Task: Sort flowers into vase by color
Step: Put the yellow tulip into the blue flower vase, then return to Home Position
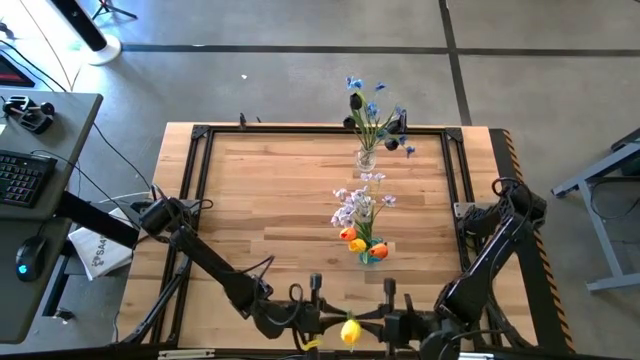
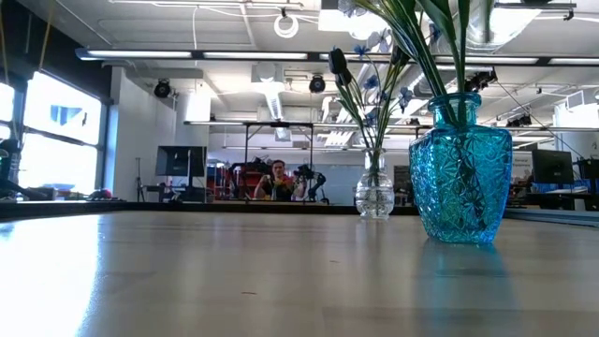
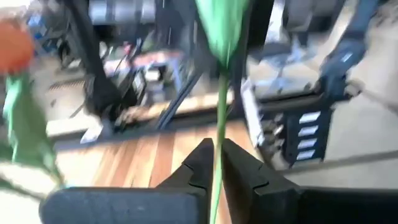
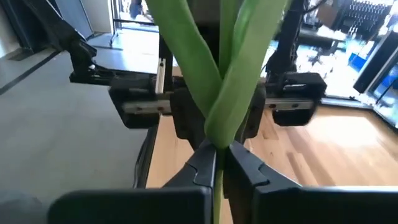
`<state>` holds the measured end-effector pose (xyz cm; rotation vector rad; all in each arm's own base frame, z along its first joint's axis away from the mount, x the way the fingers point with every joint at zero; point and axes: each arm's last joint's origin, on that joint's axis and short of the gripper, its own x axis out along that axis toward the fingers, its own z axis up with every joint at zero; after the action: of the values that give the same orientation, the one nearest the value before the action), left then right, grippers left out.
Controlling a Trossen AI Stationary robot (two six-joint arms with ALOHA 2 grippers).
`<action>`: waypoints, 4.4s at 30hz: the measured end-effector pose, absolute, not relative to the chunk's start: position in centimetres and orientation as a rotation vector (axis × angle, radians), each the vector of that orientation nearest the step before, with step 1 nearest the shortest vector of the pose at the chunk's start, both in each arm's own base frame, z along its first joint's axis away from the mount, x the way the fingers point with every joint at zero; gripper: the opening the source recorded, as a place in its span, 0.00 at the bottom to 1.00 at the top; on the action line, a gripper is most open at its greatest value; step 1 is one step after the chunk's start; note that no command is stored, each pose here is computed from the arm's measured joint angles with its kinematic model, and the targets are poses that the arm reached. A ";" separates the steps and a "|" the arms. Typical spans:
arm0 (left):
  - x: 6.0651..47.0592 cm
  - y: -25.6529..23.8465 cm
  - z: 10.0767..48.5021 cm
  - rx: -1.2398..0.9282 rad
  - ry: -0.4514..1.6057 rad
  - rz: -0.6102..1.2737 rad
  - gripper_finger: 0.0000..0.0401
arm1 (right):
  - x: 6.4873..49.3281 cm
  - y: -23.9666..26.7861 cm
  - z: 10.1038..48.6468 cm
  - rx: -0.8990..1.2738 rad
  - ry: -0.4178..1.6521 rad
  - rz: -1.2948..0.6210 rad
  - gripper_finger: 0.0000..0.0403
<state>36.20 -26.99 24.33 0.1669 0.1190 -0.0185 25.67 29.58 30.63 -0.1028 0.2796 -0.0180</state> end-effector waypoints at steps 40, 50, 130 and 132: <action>36.0 -25.4 21.7 0.107 0.337 0.159 0.28 | 15.3 16.6 31.6 0.199 0.112 -0.509 0.00; 36.0 -25.4 21.7 0.105 0.336 0.160 0.28 | 17.8 15.5 31.6 0.179 0.198 -0.508 0.00; 19.2 -4.8 23.0 -0.134 0.072 0.076 0.06 | 11.1 -0.8 19.1 0.189 -0.126 0.153 0.00; 17.6 -3.8 23.1 -0.141 0.021 0.061 0.05 | 11.1 -0.8 18.3 0.219 -0.122 0.150 0.00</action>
<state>17.57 -3.79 23.06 -0.1407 0.0207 0.0610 11.13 -0.85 18.26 0.2189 -0.1216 0.1501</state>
